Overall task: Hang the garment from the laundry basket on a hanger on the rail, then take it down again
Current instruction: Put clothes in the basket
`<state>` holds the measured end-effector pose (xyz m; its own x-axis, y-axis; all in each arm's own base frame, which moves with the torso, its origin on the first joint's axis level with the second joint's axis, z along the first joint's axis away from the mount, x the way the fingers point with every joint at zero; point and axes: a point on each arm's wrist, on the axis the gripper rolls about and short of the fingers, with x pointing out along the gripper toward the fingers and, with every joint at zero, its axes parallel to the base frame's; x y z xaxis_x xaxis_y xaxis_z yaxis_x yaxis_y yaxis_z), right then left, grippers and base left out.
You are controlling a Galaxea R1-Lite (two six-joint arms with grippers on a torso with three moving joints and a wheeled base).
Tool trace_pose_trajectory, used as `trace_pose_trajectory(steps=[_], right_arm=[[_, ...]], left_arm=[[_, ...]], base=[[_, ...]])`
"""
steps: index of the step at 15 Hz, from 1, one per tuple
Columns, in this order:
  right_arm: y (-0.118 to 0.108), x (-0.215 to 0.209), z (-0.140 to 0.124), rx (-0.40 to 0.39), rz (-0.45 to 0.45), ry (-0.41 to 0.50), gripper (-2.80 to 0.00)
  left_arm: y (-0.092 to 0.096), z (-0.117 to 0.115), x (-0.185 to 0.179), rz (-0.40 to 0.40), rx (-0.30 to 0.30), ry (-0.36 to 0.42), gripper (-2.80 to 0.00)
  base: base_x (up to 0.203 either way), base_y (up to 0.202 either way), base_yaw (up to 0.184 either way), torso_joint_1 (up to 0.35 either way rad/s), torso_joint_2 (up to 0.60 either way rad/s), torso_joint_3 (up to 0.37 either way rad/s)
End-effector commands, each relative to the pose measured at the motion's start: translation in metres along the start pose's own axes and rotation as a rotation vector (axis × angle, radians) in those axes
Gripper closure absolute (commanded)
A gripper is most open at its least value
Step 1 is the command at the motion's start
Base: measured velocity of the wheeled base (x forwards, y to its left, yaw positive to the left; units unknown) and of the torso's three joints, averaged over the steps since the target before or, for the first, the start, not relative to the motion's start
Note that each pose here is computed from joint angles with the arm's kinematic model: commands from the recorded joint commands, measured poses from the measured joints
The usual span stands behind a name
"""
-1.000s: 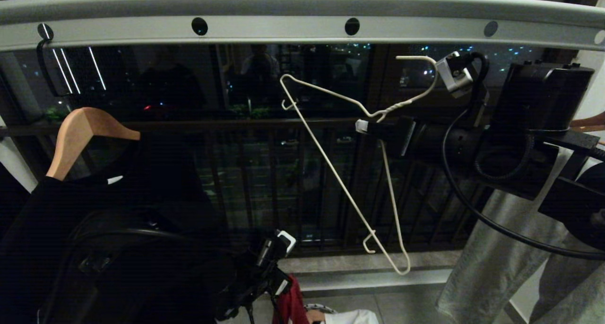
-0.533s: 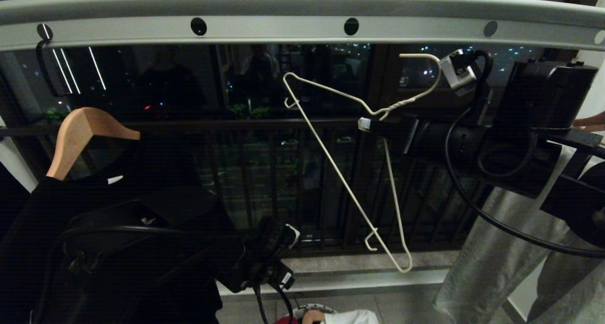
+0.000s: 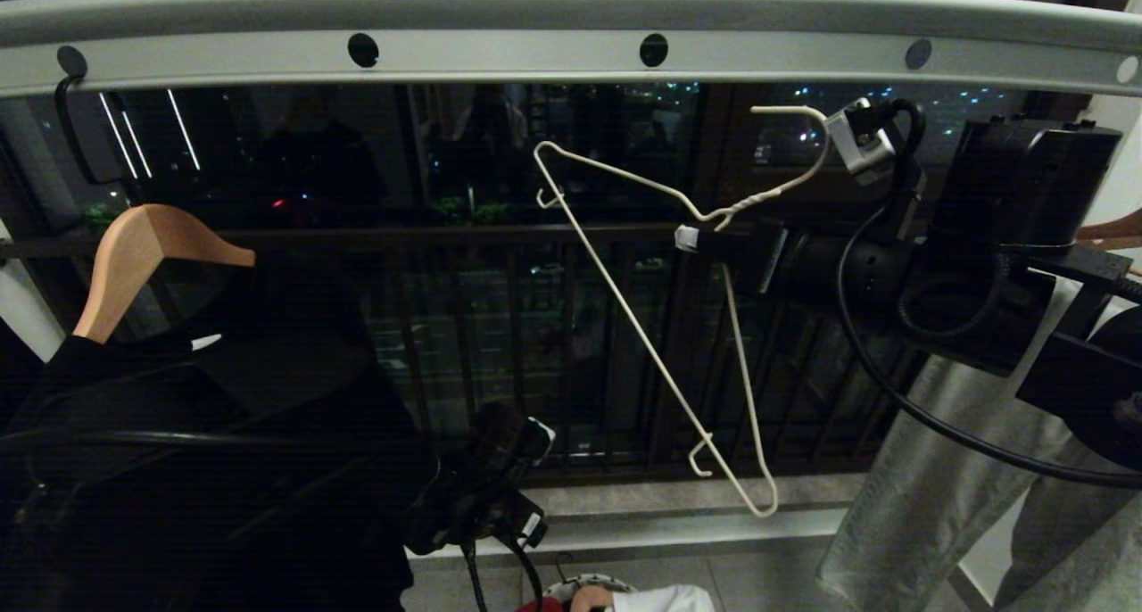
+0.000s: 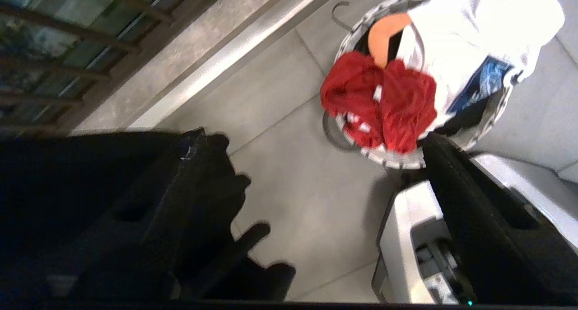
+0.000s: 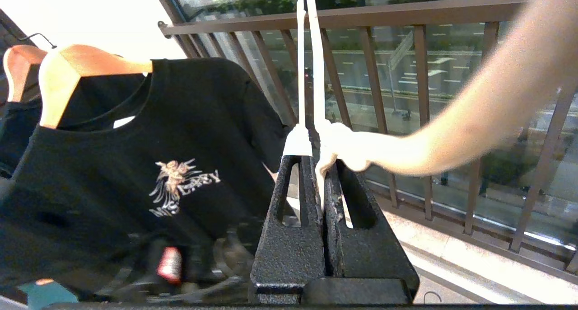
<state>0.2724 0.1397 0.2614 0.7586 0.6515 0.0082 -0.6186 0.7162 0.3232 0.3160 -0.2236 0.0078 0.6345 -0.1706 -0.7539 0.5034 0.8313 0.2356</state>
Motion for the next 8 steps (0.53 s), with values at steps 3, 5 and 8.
trace_pose_trajectory(steps=[3, 5, 8], right_arm=[[0.0, 0.001, -0.001, 0.002, 0.003, 0.003, 0.0], [-0.002, 0.003, -0.004, 0.004, 0.0, 0.011, 0.0], [-0.006, 0.009, -0.011, -0.002, -0.008, 0.034, 0.0]], left_arm=[[0.015, -0.01, -0.062, 0.027, -0.007, -0.032, 0.0], [0.017, -0.017, -0.073, 0.061, 0.006, -0.013, 0.0], [0.021, -0.011, -0.083, 0.076, 0.007, -0.014, 0.0]], base=[[0.0, 0.0, 0.0, 0.0, 0.0, 0.0], [0.0, 0.0, 0.0, 0.0, 0.0, 0.0], [0.0, 0.0, 0.0, 0.0, 0.0, 0.0]])
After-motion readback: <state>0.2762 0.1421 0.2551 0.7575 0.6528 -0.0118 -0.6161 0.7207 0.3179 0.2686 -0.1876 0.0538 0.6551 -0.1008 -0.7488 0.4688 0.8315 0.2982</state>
